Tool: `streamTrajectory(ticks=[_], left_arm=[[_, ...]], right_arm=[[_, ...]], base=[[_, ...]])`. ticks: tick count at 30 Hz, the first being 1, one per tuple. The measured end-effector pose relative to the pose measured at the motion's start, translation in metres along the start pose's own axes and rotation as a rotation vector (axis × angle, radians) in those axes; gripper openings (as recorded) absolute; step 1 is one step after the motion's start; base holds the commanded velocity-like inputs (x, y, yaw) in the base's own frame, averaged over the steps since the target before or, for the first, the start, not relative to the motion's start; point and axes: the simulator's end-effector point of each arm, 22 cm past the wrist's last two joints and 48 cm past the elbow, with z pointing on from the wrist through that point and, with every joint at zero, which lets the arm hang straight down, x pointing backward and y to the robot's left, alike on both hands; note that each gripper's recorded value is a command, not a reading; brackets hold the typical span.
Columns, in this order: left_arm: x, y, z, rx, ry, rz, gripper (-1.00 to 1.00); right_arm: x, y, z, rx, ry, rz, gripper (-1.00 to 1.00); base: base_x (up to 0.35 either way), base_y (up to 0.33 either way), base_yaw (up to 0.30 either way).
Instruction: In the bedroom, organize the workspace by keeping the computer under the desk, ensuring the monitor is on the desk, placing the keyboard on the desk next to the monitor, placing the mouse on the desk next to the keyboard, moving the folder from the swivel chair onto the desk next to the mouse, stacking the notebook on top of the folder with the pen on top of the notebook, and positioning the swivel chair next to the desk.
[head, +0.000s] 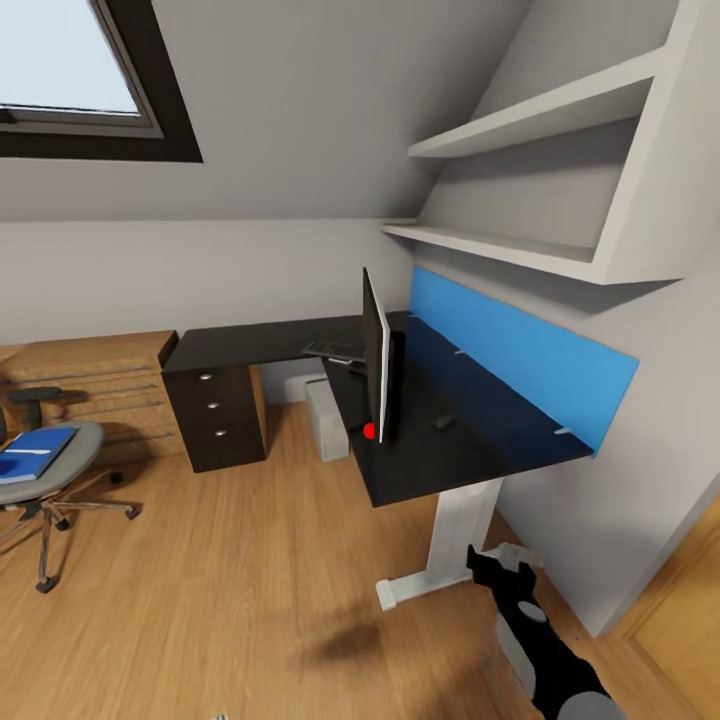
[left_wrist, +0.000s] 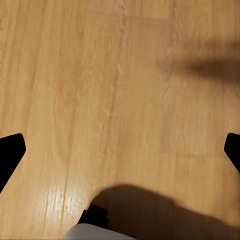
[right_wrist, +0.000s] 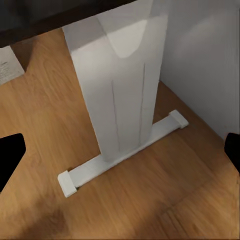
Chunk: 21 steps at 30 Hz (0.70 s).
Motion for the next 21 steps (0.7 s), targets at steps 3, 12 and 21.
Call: streamTrajectory(ticks=[3, 12, 21], left_arm=[[-0.002, 0.0, -0.004, 0.0, 0.0, 0.0, 1.0], [0.002, 0.005, -0.01, -0.009, 0.013, 0.001, 1.0], [-0.018, 0.009, -0.01, -0.016, -0.074, -0.017, 1.0]], right_arm=[[-0.086, -0.005, -0.006, 0.017, 0.012, 0.009, 1.0], [-0.162, 0.012, 0.009, 0.031, 0.041, 0.021, 1.0], [-0.124, 0.044, 0.024, 0.009, 0.131, 0.012, 1.0]], base=[[0.0, 0.0, 0.0], [0.0, 0.0, 0.0], [0.001, 0.0, 0.0]])
